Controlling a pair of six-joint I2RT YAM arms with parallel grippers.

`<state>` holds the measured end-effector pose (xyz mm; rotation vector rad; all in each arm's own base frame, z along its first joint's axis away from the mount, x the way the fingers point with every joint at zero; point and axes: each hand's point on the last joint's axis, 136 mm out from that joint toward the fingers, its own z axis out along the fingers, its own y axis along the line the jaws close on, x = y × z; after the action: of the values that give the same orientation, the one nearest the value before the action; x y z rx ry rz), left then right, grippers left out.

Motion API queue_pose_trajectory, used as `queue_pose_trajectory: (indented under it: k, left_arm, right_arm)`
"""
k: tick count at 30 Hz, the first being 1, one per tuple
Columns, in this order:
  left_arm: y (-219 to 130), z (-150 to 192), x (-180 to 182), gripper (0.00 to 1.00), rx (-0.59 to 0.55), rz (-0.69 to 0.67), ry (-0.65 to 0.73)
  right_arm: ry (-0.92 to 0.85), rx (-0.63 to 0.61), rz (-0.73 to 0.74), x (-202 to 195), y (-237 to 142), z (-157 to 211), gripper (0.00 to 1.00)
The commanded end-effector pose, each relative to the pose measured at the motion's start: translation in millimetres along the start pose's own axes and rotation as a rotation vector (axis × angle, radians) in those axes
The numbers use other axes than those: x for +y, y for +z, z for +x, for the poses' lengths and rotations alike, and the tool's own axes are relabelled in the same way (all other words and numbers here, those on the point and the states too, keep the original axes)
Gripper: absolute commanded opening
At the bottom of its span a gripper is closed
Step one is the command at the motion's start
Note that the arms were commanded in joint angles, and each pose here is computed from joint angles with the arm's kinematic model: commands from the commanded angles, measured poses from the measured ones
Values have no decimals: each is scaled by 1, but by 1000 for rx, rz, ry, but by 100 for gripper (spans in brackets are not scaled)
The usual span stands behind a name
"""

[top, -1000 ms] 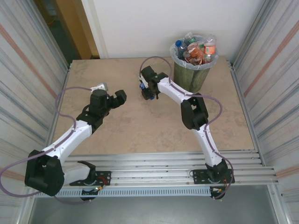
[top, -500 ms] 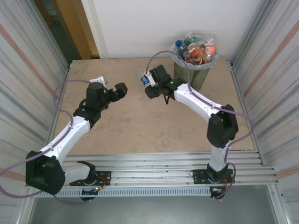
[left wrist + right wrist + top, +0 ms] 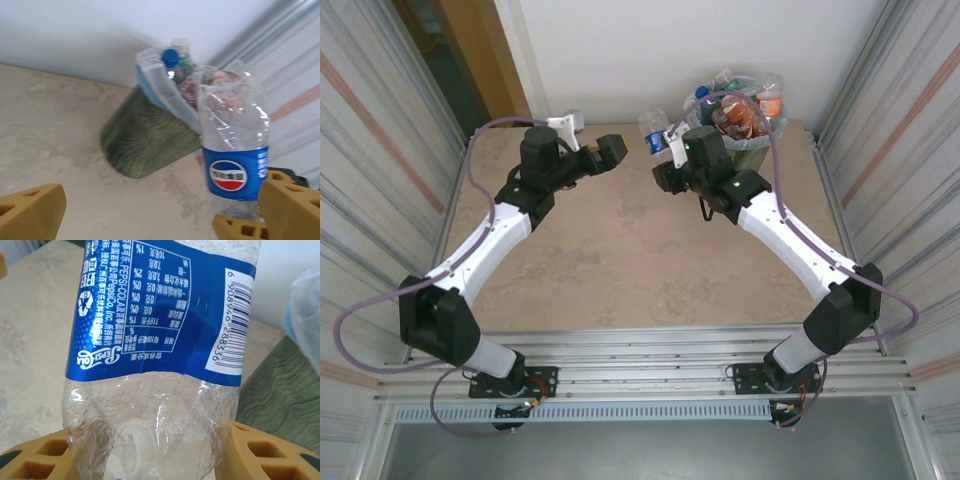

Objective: Put the plastic bottles in the bin

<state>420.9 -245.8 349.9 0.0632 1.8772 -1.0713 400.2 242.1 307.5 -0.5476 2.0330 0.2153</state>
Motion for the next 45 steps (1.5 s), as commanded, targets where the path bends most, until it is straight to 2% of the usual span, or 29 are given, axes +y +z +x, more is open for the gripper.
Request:
queue_pose_trajectory:
  k: [1, 7, 10, 18, 20, 22, 25, 28, 34, 39, 45]
  left_arm:
    - [5, -18, -56, 97, 3, 187, 39]
    - [30, -14, -92, 92, 50, 282, 68]
    - [47, -10, -95, 90, 79, 280, 66]
    - [77, -1, -93, 68, 117, 308, 1]
    - [78, 1, -91, 66, 117, 302, -3]
    - [80, 3, -85, 68, 116, 274, -6]
    - [78, 4, -74, 79, 97, 216, -4]
    - [76, 3, -68, 85, 82, 184, 1]
    - [78, 5, -66, 84, 87, 178, 8]
    - [83, 10, -72, 71, 108, 218, -5]
    - [78, 9, -75, 37, 96, 236, -3]
  right_arm:
    - [0, -68, 3, -8, -15, -13, 24]
    - [8, -96, 21, -18, -23, -23, 25]
    - [8, -106, 9, -16, -26, -25, 25]
    - [7, -126, 1, -14, -37, -27, 26]
    - [8, -126, 4, -14, -40, -27, 26]
    - [6, -126, 13, -16, -41, -25, 26]
    - [7, -123, 42, -21, -43, -23, 26]
    - [9, -123, 36, -20, -44, -23, 26]
    - [20, -128, -10, -10, -43, -23, 26]
    - [12, -107, -48, 1, -36, -19, 27]
    - [43, -96, -80, 2, -38, -18, 32]
